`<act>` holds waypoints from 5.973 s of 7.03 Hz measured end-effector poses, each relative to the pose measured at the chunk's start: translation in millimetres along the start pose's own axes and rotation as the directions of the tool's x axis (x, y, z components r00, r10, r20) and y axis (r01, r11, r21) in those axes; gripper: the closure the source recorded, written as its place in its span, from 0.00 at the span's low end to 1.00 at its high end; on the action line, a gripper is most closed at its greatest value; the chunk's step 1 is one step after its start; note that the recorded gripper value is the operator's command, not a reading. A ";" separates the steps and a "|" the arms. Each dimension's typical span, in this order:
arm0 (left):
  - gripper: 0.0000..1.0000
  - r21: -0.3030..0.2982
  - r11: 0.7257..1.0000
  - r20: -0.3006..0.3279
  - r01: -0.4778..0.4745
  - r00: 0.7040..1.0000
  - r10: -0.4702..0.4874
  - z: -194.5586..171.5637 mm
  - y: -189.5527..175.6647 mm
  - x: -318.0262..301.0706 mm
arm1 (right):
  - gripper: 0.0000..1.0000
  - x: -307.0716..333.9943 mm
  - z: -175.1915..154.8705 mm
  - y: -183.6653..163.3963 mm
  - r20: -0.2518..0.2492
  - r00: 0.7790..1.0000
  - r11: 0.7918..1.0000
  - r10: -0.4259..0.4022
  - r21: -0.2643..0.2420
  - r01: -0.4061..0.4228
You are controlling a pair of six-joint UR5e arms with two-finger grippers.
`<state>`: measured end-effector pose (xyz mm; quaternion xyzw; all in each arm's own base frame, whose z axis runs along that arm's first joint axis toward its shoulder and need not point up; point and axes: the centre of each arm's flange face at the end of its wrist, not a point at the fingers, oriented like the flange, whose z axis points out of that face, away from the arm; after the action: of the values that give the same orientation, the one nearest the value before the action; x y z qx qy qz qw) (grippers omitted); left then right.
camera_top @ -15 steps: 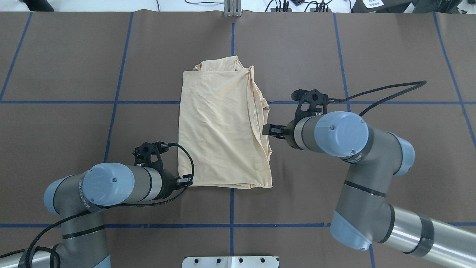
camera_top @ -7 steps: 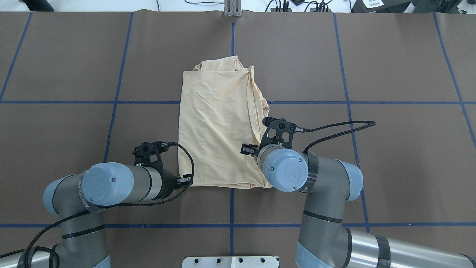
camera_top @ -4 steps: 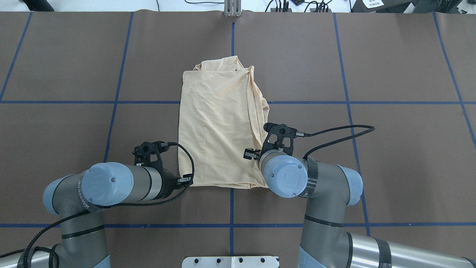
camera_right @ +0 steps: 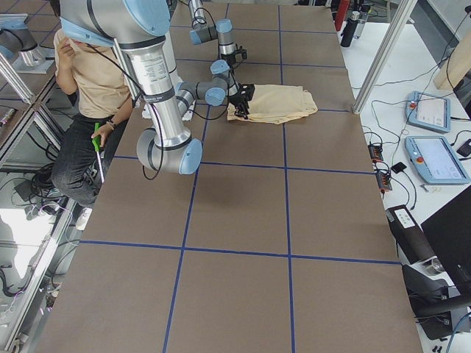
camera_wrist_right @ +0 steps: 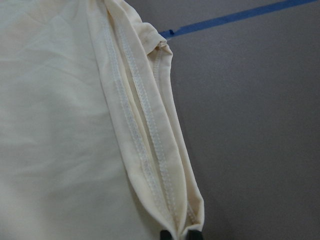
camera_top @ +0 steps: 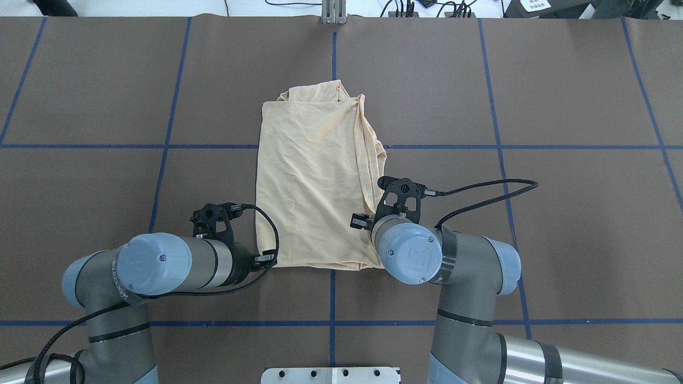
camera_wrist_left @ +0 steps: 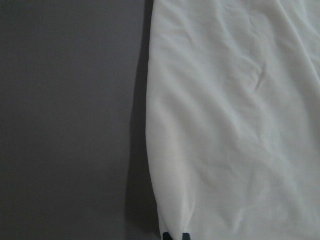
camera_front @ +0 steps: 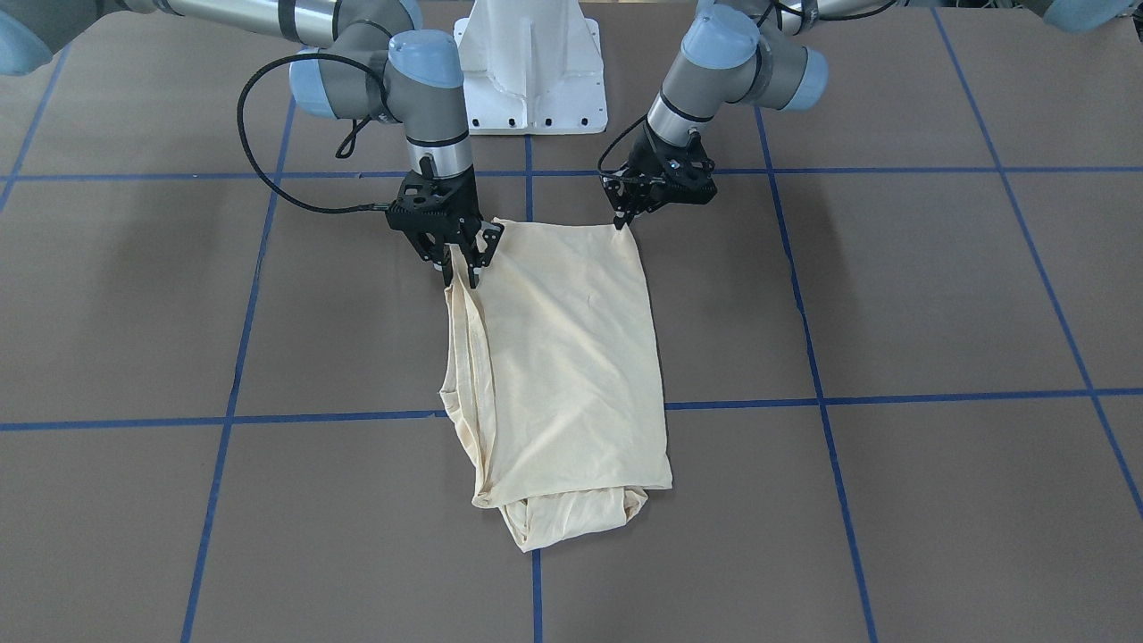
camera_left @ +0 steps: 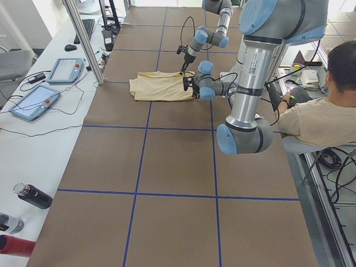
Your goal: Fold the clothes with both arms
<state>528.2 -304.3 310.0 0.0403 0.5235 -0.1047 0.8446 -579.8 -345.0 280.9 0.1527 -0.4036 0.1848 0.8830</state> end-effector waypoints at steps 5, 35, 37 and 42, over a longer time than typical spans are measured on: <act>1.00 -0.002 1.000 -0.036 -0.003 0.999 0.003 -18.2 1.4 9.2 | 1.00 5.5 -37.7 14.2 0.064 0.998 0.999 -0.007 -0.033 0.009; 0.00 0.262 0.928 0.149 -0.266 0.961 0.233 -48.5 -252.0 45.8 | 1.00 -50.3 7.4 -99.3 -0.138 0.894 0.898 -0.426 0.056 0.436; 0.00 0.262 0.928 0.146 -0.265 0.961 0.234 -49.7 -251.5 46.6 | 0.85 -46.2 13.1 -130.6 -0.179 0.889 0.893 -0.422 0.089 0.441; 0.00 0.254 0.929 0.125 -0.270 0.961 0.245 -57.7 -246.5 51.6 | 0.00 -66.6 69.0 -219.9 -0.099 0.924 0.915 -0.370 0.132 0.380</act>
<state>445.8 -541.4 248.3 0.2179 0.4558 -0.0646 0.8606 -566.6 -582.1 246.5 0.2859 -0.3200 0.0471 0.9020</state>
